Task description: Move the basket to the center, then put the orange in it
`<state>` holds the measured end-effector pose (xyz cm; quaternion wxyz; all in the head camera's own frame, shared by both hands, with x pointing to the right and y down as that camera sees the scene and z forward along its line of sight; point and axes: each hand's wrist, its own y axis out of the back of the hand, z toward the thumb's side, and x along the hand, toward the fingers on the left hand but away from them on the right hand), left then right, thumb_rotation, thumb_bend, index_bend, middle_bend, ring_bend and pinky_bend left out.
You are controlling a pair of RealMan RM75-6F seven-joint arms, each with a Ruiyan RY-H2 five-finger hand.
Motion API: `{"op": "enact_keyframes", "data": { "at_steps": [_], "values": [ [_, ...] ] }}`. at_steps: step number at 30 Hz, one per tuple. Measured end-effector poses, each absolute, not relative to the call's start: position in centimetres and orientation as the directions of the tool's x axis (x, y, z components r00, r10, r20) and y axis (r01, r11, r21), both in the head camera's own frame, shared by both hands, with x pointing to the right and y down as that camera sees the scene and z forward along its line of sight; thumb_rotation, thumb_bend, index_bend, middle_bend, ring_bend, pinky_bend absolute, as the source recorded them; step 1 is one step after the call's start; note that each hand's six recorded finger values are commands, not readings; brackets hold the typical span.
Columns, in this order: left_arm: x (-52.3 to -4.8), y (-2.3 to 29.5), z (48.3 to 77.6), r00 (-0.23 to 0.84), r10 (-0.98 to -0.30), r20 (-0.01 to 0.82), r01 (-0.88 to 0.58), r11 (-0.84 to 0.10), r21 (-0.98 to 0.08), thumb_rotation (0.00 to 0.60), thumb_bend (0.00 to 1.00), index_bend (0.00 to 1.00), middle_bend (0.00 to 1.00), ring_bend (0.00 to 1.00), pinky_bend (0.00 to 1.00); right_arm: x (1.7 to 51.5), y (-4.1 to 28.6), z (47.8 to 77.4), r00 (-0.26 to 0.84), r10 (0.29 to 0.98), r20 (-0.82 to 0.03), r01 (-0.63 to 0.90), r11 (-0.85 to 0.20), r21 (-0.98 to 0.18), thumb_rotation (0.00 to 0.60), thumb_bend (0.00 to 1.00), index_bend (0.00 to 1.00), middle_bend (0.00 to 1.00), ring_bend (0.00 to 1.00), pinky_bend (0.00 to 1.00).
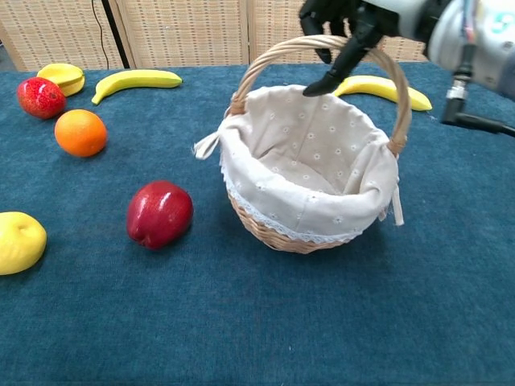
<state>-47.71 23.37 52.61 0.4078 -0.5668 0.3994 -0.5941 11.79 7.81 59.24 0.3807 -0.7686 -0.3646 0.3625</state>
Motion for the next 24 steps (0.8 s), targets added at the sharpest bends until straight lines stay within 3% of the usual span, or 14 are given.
{"op": "enact_keyframes", "data": {
  "at_steps": [7,24],
  "values": [
    [-48.4,23.7,52.7,-0.041,-0.936,0.351,0.024,-0.352,-0.936,0.600,0.08,0.00,0.00,0.00,0.00,8.3,6.1,59.4,0.497,0.831,-0.251,0.331,-0.448,-0.830,0.600,0.13,0.76,0.68,0.72,0.77],
    [-48.7,23.4,53.7,-0.040,-0.927,0.373,0.015,-0.373,-0.928,0.600,0.08,0.00,0.00,0.00,0.00,6.5,3.2,60.6,0.452,0.856,-0.251,0.424,-0.455,-0.783,0.600,0.13,0.76,0.68,0.72,0.77]
  ]
}}
